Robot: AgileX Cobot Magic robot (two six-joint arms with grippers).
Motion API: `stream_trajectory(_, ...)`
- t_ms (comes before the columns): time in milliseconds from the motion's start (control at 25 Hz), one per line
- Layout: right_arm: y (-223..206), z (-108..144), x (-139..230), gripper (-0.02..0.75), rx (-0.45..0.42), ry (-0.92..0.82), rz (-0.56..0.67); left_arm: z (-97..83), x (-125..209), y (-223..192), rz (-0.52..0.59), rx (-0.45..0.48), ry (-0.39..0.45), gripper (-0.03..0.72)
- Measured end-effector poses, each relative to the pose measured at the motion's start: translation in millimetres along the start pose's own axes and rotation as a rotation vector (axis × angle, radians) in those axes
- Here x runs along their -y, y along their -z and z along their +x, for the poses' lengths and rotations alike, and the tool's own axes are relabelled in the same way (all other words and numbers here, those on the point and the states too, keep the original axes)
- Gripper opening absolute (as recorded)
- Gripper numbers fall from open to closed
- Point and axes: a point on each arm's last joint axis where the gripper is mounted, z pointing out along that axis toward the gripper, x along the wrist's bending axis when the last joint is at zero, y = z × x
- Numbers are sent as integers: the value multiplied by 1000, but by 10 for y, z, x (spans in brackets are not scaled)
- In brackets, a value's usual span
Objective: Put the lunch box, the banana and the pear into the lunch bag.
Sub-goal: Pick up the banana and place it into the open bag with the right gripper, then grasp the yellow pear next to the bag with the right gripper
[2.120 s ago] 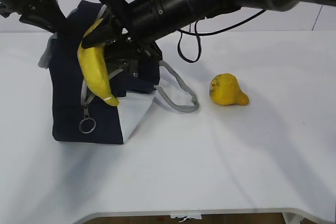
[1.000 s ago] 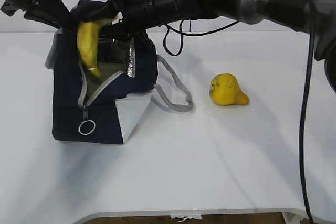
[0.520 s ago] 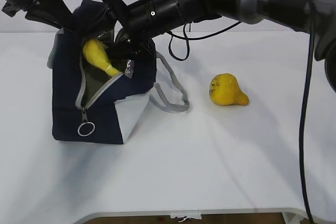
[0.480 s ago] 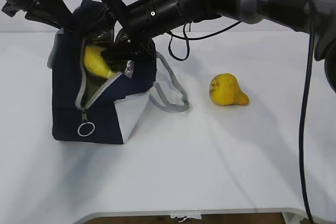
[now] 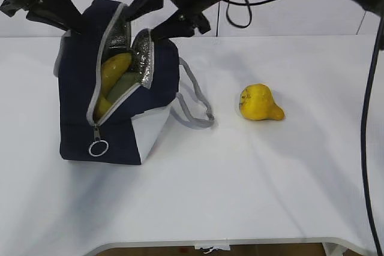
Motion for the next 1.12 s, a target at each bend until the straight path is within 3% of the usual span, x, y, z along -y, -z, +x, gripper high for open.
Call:
stream_trajectory(200,296,-101,-93,521,242,54,-45,2,1,0,1,-2,-1,-3)
stream_trajectory(520,771,4,67,521,593,160,-27,28,10,1,11,-30,-12,-3)
stream_trajectory(760,922,-123,367,521,769,29,32,29,10,1,12,-32,-12,-3)
stream_trajectory(1120,927,-340,465,521,910,-102,30,29,10,1,12,-32,-12,-3)
